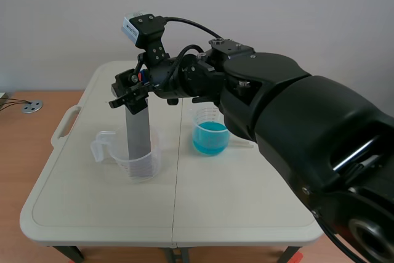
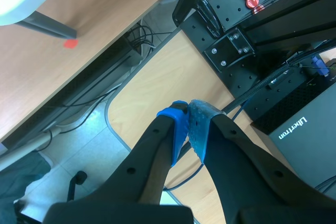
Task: Hold the metal plate by the orange handle, dip it into the blue solution, take it out and point at it, then put the plate back in the beaker on the left.
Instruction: 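Lift the metal plate out of the left beaker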
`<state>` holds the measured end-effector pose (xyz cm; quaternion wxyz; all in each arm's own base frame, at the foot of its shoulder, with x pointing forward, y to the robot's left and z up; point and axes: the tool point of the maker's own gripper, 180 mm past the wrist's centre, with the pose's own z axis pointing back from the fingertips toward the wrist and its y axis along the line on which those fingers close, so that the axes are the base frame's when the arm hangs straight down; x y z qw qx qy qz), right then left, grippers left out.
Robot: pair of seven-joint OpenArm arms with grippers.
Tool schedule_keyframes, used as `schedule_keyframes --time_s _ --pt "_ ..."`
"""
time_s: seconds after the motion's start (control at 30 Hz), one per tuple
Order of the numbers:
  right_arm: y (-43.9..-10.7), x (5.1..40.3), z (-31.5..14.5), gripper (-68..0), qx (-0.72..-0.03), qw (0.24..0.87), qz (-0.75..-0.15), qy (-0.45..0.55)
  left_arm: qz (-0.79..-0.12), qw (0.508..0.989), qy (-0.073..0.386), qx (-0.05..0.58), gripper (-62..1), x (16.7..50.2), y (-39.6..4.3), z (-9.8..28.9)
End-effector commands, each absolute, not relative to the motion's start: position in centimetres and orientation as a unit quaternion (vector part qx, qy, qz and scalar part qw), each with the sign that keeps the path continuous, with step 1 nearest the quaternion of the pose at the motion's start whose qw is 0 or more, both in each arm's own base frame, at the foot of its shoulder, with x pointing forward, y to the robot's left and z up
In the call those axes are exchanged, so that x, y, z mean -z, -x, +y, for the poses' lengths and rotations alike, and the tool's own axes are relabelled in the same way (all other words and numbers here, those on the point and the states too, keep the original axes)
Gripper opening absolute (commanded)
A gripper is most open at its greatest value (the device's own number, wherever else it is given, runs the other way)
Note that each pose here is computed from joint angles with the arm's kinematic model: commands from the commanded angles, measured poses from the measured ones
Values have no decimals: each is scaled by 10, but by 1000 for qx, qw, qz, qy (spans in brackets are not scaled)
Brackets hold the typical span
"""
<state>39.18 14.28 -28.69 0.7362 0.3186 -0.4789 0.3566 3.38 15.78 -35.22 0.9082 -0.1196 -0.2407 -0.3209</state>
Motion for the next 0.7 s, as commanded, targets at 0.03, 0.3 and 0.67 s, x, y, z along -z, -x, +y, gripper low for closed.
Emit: schedule_keyframes --time_s 0.03,0.3,0.67 --pt "-401 263 149 -443 -361 717 -501 -323 -249 907 123 318 -590 350 -37 155" --pt "-401 263 149 -617 -361 717 -501 -323 -249 907 123 318 -590 350 -37 155" --pt "-387 262 157 -662 -389 698 -490 -349 -249 907 123 318 -590 350 -37 155"
